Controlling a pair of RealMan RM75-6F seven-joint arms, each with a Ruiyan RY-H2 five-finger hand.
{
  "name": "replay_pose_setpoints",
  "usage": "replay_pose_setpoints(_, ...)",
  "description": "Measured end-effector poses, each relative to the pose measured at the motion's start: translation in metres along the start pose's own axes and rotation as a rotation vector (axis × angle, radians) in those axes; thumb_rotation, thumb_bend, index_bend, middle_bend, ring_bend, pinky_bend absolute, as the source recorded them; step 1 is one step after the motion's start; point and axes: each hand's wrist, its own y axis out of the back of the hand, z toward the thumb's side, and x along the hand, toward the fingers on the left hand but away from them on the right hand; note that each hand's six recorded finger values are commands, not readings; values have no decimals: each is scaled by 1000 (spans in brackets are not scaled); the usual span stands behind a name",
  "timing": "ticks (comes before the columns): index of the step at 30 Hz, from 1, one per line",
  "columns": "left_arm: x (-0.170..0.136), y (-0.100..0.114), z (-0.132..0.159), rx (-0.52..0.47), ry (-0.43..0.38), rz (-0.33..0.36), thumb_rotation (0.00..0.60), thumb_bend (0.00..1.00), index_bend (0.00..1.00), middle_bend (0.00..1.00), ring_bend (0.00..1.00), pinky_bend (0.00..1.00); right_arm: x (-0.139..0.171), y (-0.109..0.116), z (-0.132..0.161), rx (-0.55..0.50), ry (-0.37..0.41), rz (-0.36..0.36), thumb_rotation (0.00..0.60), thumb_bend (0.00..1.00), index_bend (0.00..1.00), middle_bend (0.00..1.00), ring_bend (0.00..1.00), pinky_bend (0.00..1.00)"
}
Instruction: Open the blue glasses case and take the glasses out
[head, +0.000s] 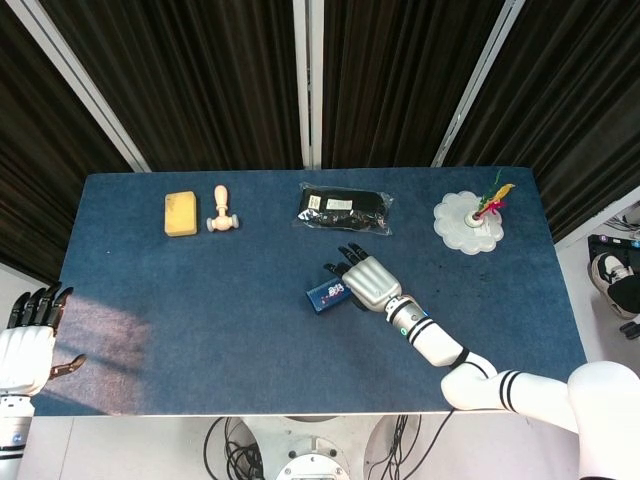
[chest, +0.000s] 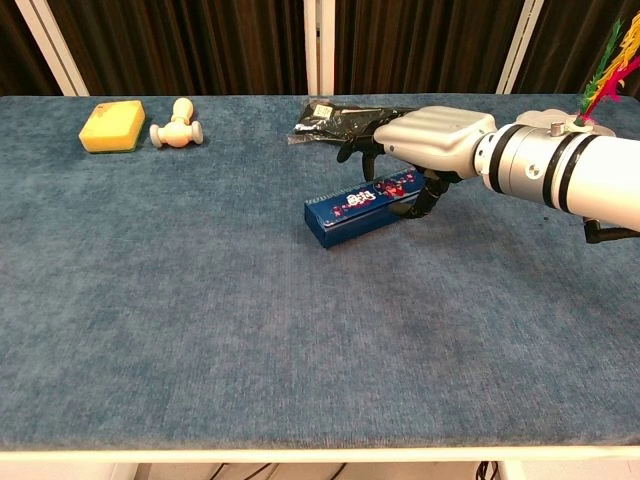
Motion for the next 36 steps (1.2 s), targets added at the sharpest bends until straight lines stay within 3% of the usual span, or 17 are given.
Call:
replay_pose_setpoints(10, 0, -1, -1, -2, 3, -3, 600, 28, 85, 19, 0, 0, -2, -2, 0, 6, 0, 2, 600, 373, 186, 342, 43, 0)
replay_pose_setpoints(20, 0, -1, -2, -5, 5, -1, 600, 29, 85, 19, 0, 0, -2, -2, 1, 16, 5, 7, 600, 513, 282, 393, 94, 9)
replay_pose_setpoints(25, 0, -1, -2, -7, 5, 0, 600, 28, 85, 19, 0, 0, 2, -2, 3, 20, 16, 13, 600, 633, 336, 400, 146, 33)
replay_pose_setpoints(32, -1, -2, -4, -10, 10, -1, 600, 28, 85, 19, 0, 0, 22, 2, 0, -10, 27, 58, 600, 719, 418, 471, 238, 94)
replay_pose_setpoints(36, 1, -3, -2, -12, 4, -2, 600, 29, 85, 19, 0, 0, 26, 7, -9, -33, 1, 93, 600, 702, 423, 474, 241, 97)
